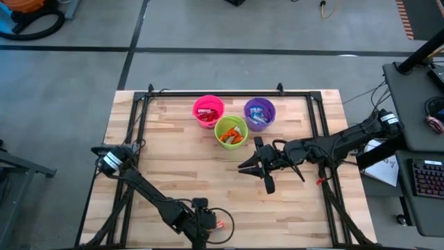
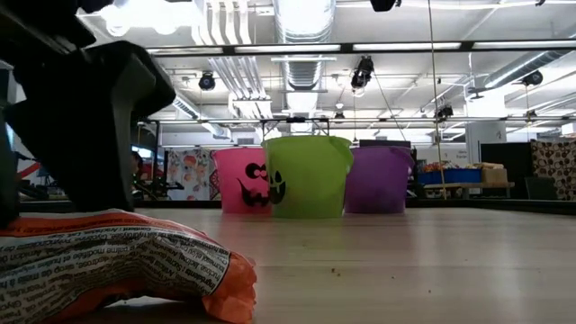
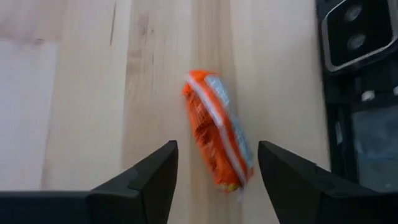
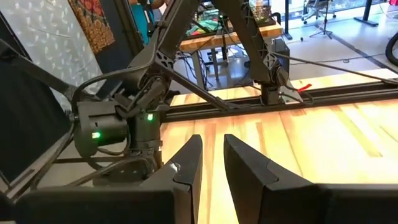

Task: Sort candy
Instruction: Put the orange candy into the green bin

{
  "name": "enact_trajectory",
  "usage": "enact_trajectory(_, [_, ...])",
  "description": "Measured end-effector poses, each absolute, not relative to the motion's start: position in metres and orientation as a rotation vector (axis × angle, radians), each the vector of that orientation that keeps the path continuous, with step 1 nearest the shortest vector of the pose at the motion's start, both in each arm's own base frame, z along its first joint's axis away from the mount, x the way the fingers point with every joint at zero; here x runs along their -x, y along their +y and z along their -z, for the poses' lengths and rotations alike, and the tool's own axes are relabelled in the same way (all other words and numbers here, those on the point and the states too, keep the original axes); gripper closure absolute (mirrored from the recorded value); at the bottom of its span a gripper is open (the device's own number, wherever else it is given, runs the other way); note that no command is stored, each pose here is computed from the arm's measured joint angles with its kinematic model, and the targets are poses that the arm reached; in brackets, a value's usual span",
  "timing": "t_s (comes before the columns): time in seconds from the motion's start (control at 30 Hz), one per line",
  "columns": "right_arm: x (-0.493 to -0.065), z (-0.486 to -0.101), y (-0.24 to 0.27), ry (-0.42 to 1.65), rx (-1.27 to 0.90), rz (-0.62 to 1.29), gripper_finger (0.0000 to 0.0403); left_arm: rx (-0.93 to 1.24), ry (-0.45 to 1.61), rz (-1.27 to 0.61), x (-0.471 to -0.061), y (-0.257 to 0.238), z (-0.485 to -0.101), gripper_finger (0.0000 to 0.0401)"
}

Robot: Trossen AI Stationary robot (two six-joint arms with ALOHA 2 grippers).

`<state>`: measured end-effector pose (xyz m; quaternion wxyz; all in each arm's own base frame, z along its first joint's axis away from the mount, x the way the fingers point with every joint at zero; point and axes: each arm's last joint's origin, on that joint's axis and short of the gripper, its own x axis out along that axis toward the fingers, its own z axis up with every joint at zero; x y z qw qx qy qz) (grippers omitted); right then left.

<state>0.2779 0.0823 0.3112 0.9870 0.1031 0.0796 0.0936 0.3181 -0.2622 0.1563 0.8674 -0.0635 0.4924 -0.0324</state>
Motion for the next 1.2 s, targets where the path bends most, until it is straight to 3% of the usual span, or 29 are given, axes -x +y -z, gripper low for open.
enact_trajectory(0.53, [-0.278,-0.310,0.082,0.168,-0.204,-0.174,0.0344,0.370,0.947,0.094,-0.315,-0.262,-0.127,0.0249])
enact_trajectory(0.9, [-0.278,-0.310,0.082,0.171,-0.201,-0.174,0.0344,0.369,0.970,0.082,-0.313,-0.260,-0.132,0.0385])
enact_trajectory(1.2, [-0.275,-0.314,0.081,0.155,-0.207,-0.176,0.0344,0.307,0.987,0.126,-0.298,-0.244,-0.183,0.0378])
